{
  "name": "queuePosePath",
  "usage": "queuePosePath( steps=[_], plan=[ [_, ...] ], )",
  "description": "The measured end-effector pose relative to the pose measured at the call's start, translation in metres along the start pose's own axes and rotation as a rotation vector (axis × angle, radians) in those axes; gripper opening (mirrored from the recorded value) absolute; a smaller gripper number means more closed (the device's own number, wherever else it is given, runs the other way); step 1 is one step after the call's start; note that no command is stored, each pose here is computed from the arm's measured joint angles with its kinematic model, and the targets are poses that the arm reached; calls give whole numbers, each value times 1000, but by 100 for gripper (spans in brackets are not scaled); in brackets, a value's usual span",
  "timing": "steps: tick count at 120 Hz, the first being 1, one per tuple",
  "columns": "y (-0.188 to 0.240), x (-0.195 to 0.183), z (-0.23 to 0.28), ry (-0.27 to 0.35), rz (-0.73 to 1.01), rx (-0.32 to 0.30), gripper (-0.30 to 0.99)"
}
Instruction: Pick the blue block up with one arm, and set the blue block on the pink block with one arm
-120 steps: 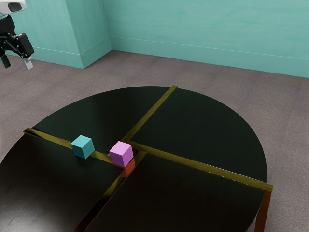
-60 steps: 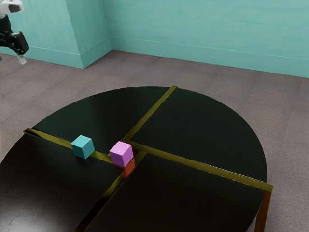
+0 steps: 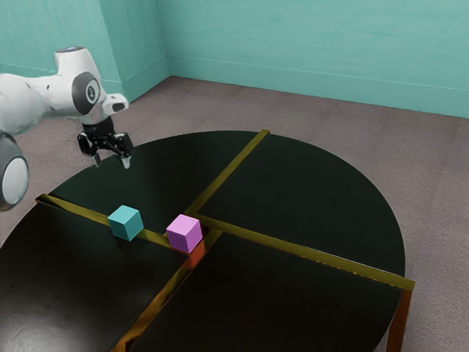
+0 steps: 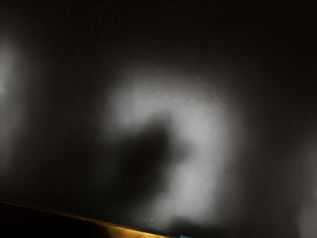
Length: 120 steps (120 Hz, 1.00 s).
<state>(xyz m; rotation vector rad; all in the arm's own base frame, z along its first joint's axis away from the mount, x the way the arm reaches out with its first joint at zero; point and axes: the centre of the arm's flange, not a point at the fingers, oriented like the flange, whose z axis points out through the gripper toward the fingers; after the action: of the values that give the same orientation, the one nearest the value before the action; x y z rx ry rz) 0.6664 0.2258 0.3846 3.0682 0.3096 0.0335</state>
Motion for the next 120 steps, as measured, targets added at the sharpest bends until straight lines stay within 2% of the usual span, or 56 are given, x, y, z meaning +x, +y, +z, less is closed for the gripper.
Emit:
queuePosePath(
  steps=[11, 35, 66, 92, 105, 120],
  plan=[
    [24, 1, 17, 5, 30, -41, 69],
    [24, -3, 22, 10, 100, -5, 69],
    [33, -11, 60, -64, 167, -17, 69],
    [30, -11, 69, -85, 223, 24, 69],
    [27, -38, 48, -81, 221, 10, 69],
    [23, -65, 58, -85, 211, -3, 69]
  ],
)
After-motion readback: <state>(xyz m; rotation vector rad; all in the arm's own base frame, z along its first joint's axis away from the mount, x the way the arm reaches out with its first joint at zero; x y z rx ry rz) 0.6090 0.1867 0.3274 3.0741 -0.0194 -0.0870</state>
